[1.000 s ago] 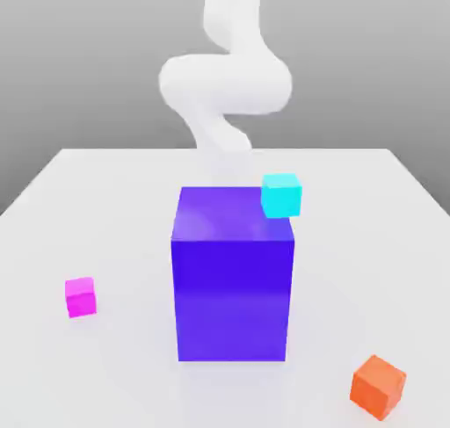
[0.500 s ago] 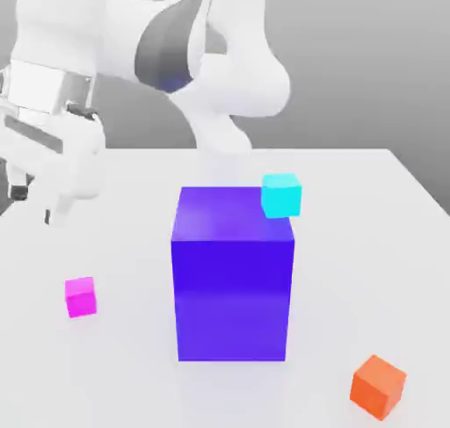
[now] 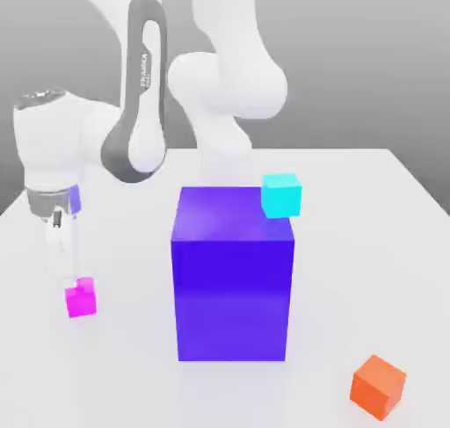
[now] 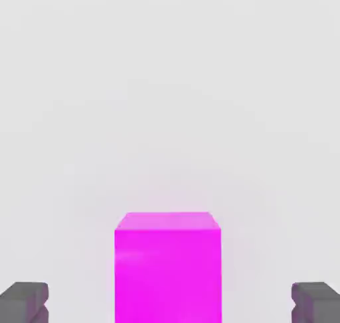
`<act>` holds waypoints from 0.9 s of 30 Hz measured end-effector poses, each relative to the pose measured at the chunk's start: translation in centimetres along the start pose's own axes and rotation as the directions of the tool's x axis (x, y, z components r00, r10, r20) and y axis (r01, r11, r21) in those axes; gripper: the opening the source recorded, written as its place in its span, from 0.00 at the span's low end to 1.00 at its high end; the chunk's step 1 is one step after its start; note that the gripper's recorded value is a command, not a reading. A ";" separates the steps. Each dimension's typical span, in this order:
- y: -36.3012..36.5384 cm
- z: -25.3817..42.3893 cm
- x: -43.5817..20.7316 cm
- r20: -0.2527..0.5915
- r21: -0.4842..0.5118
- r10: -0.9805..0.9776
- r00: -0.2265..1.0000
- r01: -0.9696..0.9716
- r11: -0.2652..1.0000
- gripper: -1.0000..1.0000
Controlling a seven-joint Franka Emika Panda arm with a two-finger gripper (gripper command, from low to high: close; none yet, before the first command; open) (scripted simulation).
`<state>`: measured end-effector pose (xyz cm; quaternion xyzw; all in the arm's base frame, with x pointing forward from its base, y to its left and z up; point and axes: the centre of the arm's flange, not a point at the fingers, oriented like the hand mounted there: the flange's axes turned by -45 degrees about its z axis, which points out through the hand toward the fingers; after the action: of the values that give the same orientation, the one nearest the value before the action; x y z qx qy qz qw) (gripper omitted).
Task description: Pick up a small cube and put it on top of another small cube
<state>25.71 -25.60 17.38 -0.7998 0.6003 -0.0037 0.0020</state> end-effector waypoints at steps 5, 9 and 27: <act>0.1 3.2 -0.1 0.001 -0.002 0.001 1.000 -0.001 1.000 0.50; 0.3 4.5 -0.2 0.002 -0.006 -0.001 1.000 0.001 1.000 0.00; -1.8 -2.2 1.3 0.007 0.007 -0.030 1.000 0.030 1.000 0.00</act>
<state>27.77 -26.38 19.63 -0.8086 0.5883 -0.0027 0.0069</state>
